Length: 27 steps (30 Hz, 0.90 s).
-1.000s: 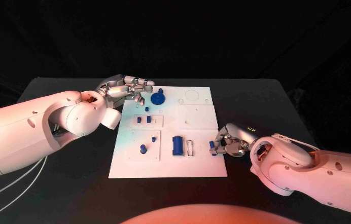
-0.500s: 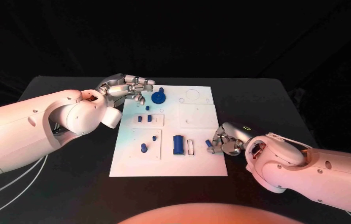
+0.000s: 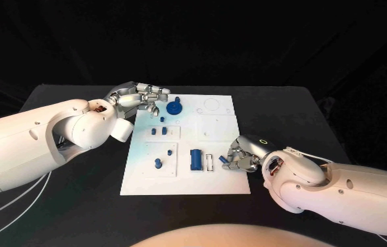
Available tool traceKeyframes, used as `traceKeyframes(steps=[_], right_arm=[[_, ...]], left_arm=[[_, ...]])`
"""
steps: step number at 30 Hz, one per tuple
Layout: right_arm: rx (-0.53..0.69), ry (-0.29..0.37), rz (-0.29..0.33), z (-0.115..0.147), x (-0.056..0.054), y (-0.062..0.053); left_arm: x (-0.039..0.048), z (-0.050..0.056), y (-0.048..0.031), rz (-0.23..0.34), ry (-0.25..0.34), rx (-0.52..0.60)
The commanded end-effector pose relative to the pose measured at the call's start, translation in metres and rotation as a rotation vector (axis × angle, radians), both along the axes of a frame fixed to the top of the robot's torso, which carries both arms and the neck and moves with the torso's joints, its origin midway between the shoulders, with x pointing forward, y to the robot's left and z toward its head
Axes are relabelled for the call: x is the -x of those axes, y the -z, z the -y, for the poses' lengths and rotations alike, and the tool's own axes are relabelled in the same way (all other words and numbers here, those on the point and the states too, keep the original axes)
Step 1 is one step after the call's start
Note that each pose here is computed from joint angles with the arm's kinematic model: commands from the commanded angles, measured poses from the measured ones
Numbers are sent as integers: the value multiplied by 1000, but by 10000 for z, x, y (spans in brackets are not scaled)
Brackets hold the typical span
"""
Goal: Assemble the parts on the task board
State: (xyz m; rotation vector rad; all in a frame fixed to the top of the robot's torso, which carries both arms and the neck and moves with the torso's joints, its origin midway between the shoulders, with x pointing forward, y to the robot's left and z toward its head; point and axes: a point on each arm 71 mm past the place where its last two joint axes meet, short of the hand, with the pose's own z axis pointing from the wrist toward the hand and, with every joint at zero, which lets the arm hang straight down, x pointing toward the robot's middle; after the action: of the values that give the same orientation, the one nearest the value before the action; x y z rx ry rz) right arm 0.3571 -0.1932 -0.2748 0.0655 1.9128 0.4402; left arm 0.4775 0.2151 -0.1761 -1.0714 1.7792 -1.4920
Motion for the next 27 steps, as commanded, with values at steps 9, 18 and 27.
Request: traceKeyframes(steps=[9, 18, 27], right_arm=[[191, -13, -57, -2, 50, 160], [143, 35, -46, 2, 79, 108], [39, 94, -84, 11, 111, 35]], left_arm=[[16, 34, -6, -3, 27, 6], [17, 34, -5, -4, 29, 4], [17, 37, -4, -4, 30, 4]])
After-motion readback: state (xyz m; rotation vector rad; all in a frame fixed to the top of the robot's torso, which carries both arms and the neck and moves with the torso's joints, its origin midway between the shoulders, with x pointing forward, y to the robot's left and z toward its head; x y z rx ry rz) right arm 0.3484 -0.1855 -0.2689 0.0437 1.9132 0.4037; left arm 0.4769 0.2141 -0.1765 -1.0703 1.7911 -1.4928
